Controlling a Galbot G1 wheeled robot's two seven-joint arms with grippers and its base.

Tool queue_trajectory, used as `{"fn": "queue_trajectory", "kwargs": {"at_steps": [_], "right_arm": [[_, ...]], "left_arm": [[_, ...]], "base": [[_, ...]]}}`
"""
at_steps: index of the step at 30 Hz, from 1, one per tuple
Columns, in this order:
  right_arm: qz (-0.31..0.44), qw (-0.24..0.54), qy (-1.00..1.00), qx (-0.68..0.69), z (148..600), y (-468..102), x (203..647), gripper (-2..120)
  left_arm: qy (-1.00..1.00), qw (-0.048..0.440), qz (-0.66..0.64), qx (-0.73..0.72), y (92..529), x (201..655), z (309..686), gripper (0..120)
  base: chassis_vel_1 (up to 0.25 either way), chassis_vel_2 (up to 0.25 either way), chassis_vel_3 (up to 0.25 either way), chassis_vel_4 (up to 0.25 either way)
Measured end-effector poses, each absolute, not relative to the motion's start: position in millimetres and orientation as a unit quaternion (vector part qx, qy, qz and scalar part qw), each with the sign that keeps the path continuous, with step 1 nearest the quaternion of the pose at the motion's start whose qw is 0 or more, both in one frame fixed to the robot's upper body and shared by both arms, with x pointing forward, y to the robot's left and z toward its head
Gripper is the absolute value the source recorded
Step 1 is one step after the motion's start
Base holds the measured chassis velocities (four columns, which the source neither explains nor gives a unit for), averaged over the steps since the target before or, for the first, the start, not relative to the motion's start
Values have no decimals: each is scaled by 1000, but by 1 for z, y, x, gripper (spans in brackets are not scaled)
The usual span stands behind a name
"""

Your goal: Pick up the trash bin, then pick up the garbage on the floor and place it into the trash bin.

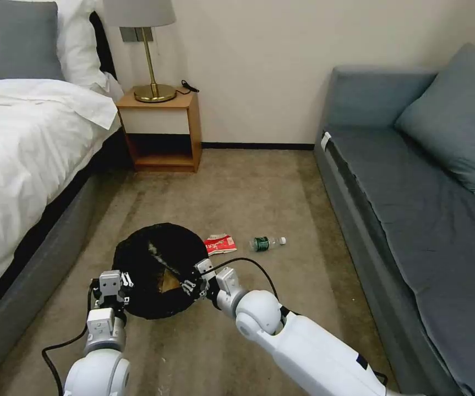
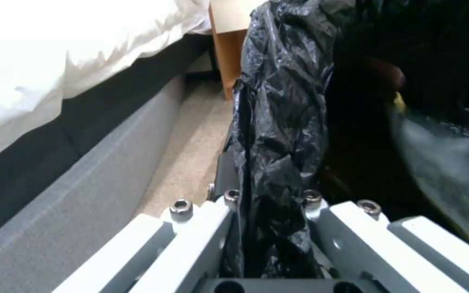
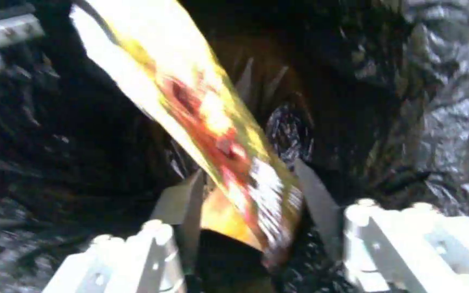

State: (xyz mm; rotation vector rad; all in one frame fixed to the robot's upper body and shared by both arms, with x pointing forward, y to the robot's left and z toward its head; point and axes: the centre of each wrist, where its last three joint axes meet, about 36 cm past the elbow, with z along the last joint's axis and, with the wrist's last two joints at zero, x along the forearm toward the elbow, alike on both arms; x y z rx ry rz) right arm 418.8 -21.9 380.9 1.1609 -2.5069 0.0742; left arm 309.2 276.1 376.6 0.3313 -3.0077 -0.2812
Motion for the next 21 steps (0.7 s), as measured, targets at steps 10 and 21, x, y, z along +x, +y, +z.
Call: {"fn": "queue_trajectory", "kwargs": {"at_steps": [10,21], "right_arm": [[-1,167,-899,406,401,-28,410,85],[-64,156,-940,296,387,-49,430,100]], "left_arm": [[-987,51,-94,117,285,309,374,1],[-986,53,-93,126,292,307,361,1]], "base": [[0,0,0,0],[0,0,0,0]]}}
